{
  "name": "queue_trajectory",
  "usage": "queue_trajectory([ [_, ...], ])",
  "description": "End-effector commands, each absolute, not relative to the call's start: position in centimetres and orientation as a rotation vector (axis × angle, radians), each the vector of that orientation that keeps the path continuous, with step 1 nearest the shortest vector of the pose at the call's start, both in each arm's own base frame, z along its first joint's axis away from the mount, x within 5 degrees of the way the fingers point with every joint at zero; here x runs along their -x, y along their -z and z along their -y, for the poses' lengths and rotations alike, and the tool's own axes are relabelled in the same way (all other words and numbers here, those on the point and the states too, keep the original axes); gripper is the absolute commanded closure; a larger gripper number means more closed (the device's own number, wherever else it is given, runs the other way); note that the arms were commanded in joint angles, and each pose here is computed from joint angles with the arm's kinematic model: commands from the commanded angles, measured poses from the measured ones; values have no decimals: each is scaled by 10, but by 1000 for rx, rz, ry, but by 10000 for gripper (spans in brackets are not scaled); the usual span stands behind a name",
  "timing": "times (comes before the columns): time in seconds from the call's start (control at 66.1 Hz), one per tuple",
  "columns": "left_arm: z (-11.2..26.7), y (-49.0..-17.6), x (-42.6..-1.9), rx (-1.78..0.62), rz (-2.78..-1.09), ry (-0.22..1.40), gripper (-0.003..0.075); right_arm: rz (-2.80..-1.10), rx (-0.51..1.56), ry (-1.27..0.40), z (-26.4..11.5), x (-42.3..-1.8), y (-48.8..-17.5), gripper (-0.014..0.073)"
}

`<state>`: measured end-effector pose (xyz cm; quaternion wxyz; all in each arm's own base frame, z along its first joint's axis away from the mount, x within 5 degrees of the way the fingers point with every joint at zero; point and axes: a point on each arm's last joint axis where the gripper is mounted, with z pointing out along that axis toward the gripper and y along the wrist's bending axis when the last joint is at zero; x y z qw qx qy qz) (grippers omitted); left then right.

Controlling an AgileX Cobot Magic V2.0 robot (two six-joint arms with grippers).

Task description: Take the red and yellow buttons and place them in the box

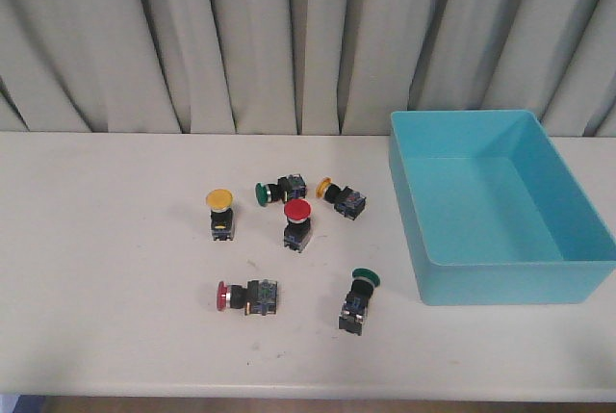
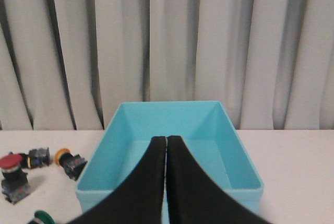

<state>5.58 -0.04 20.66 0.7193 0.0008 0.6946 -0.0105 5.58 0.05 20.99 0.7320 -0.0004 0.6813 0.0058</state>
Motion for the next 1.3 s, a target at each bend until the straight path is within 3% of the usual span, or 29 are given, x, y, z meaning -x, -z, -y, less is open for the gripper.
queue_trajectory([
  [0.0,1,-253,-47,13,-1373,59,727,-1334,-29,-36,0,-49,-253,595],
  [0.212,-4,-326,-56,71,-1570,13,727,-1437,13,-3,-1,-58,-329,595],
  [0.348,-6,-351,-78,73,-1703,-24,727,-1643,24,-10,-2,-80,-348,595],
  [0.62,-7,-321,-113,48,-2054,-100,727,-2067,37,-25,-3,-121,-318,595],
  [0.817,-7,-308,-124,-44,-2181,-159,727,-2140,35,-27,-3,-136,-309,595],
  [1.15,11,-309,-126,-42,-2163,100,727,-2150,97,9,-3,-138,-307,595],
  [1.286,11,-311,-127,-37,-2144,107,727,-2149,135,29,-3,-138,-307,560],
])
